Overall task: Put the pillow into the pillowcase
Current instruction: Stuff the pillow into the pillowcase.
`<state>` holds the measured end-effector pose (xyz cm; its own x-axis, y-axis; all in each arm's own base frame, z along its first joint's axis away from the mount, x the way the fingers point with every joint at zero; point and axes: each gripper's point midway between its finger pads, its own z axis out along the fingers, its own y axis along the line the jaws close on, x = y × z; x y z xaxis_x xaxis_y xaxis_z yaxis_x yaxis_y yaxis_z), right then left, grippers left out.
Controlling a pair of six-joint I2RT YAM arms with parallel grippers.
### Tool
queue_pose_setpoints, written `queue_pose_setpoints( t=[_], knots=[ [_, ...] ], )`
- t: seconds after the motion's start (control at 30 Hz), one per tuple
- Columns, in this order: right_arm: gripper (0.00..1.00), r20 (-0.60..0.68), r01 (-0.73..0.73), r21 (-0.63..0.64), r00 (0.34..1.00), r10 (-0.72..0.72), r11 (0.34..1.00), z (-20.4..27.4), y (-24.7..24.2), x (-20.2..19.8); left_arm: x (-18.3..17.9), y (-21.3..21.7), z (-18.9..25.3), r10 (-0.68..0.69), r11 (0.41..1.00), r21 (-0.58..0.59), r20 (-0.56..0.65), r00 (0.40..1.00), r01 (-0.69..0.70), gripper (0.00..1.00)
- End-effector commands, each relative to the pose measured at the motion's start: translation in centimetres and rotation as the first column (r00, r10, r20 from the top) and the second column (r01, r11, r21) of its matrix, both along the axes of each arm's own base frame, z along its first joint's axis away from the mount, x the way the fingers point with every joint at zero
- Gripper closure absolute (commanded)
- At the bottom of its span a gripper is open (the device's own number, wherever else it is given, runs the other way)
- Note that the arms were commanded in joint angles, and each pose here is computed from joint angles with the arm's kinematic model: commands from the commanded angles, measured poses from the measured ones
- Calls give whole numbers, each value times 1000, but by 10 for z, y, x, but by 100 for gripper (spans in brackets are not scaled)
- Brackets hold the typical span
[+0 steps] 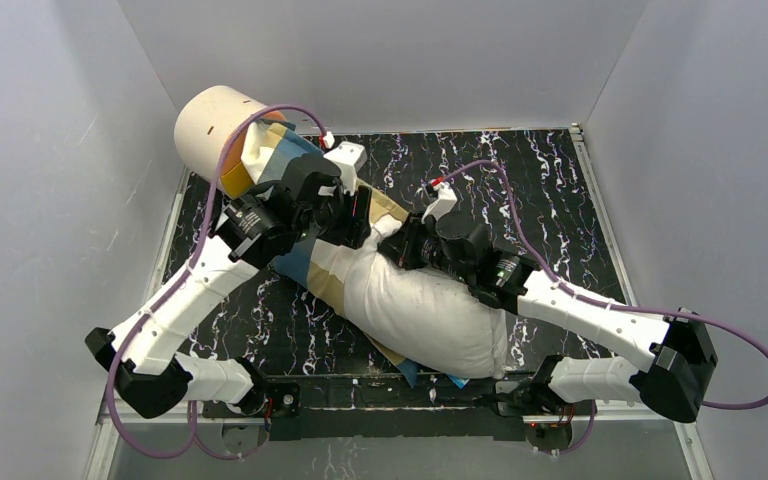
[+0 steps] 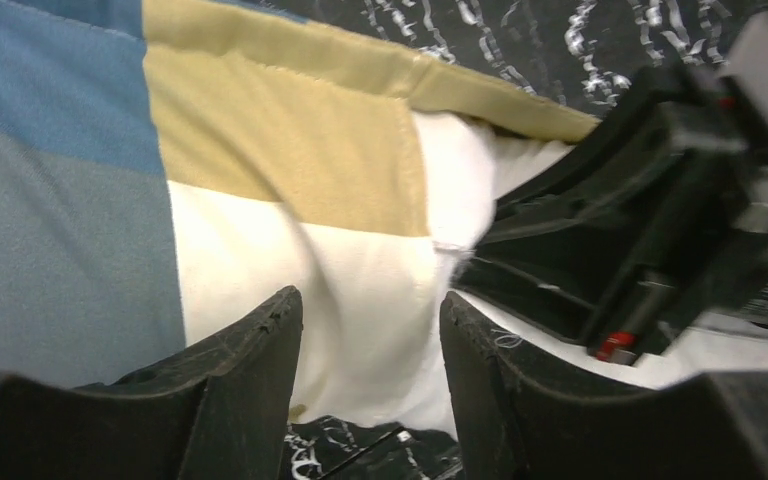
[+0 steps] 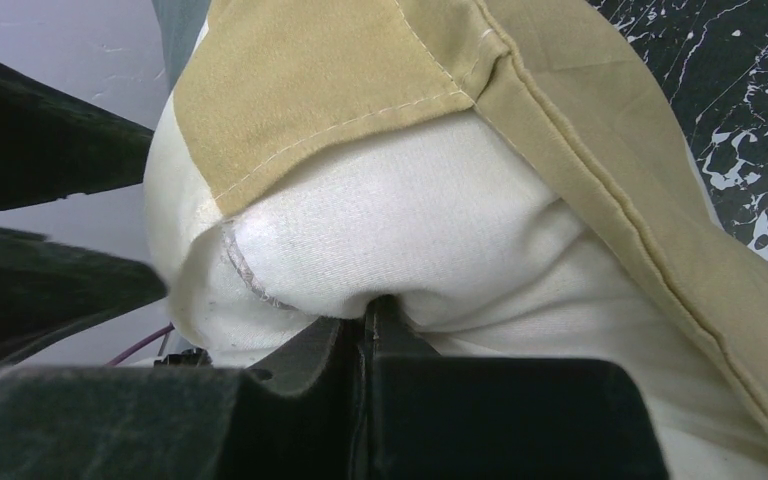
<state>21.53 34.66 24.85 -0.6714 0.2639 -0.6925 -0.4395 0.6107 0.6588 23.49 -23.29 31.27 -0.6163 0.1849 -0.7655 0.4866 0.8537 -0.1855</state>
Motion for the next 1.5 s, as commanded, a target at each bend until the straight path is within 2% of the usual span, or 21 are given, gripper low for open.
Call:
queue_pose_setpoints(
  t=[0.0,0.1,0.2,0.3,0.43,0.53,0.73,1.03,1.1,1.2,1.27,1.33,1.47],
  knots=[
    [99,-21,10,-14,1000,-10,1000,-12,5,2,10,16,-8,18,994,106,70,997,-25,52],
    [99,-29,13,-11,999,-13,1000,-15,6,2,19,14,-4,12,993,118,116,993,-26,66],
    [99,-36,8,-15,999,-8,1000,-17,7,1,22,10,4,-11,994,111,149,989,-6,89],
    [99,-41,9,-12,999,-9,1000,-18,8,1,19,4,22,-31,999,49,175,984,22,100],
    [99,-43,27,-11,999,-28,1000,-20,8,5,1,-21,66,-86,977,-172,212,974,124,100],
    [99,-28,43,-3,999,-44,999,-16,10,10,-14,-37,82,-151,939,-276,198,969,203,100],
    [99,-8,115,29,993,-115,993,-9,7,23,-37,-50,85,-219,885,-391,132,967,254,100],
    [99,24,233,86,972,-236,969,9,10,50,-45,-62,70,-259,843,-462,97,961,274,100],
    [99,46,229,74,972,-232,971,13,12,57,-37,-62,51,-233,870,-428,77,969,244,100],
    [99,60,235,2,970,-234,972,6,5,65,-20,-42,26,-117,939,-319,47,992,126,100],
    [99,49,245,-14,969,-244,969,0,-9,72,-11,-22,12,-49,975,-212,58,997,61,87],
    [99,25,255,-10,967,-254,967,-7,-25,82,-5,1,-12,9,996,-84,60,998,-4,81],
    [99,3,265,-19,964,-265,964,-18,-43,93,5,34,-53,115,989,80,85,990,-122,68]
  ],
)
